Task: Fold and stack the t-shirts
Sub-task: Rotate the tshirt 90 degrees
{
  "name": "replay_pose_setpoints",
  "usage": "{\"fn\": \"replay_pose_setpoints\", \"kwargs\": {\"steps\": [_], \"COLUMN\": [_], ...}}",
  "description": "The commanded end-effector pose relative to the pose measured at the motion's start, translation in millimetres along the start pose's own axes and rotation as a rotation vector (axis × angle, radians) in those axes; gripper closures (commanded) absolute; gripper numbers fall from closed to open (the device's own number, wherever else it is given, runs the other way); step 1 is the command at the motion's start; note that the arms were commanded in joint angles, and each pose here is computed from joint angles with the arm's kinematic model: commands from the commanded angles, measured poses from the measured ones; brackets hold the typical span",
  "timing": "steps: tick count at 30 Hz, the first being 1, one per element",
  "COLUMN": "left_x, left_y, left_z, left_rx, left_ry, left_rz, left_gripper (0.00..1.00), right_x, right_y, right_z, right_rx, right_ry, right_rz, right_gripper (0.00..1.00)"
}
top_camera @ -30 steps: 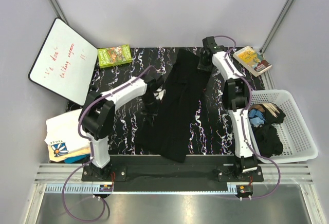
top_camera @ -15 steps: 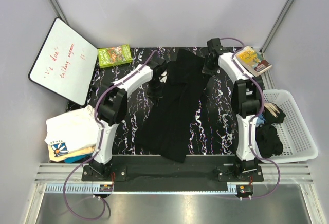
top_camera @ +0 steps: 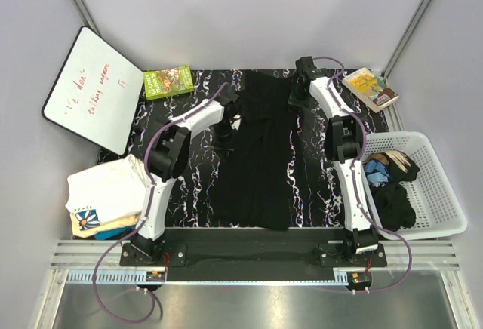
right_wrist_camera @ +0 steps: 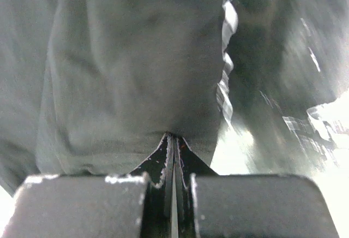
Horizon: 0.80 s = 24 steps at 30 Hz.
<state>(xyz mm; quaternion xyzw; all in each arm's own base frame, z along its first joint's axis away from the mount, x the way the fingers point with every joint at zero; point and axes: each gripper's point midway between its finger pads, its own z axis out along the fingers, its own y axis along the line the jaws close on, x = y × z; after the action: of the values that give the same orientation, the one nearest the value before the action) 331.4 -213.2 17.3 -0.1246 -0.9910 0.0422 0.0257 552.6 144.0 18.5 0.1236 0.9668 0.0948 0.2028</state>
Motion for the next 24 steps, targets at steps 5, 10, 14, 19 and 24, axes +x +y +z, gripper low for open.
{"fn": "replay_pose_setpoints", "kwargs": {"steps": [5, 10, 14, 19, 24], "left_x": [41.7, 28.7, 20.6, 23.5, 61.4], "left_y": [-14.0, 1.8, 4.6, -9.6, -70.7], "left_z": [4.4, -24.4, -62.0, -110.4, -118.6], "left_rx": [0.061, -0.039, -0.059, 0.005, 0.258], "left_ry": [0.094, -0.016, -0.137, -0.285, -0.255], "left_rz": [0.012, -0.014, -0.032, -0.034, 0.070], "left_gripper": [1.00, 1.00, 0.96, 0.16, 0.04], "right_x": [-45.9, -62.2, -76.6, -73.5, -47.8], "right_y": [28.7, 38.1, 35.3, 17.1, -4.3], "right_z": [32.5, 12.9, -48.7, -131.2, -176.7], "right_rx": [-0.090, -0.124, -0.088, -0.016, 0.021], "right_ry": [-0.138, -0.196, -0.265, -0.336, -0.343], "right_rz": [-0.001, -0.032, -0.082, -0.102, -0.041], "right_gripper": [1.00, 1.00, 0.99, 0.91, 0.85]}}
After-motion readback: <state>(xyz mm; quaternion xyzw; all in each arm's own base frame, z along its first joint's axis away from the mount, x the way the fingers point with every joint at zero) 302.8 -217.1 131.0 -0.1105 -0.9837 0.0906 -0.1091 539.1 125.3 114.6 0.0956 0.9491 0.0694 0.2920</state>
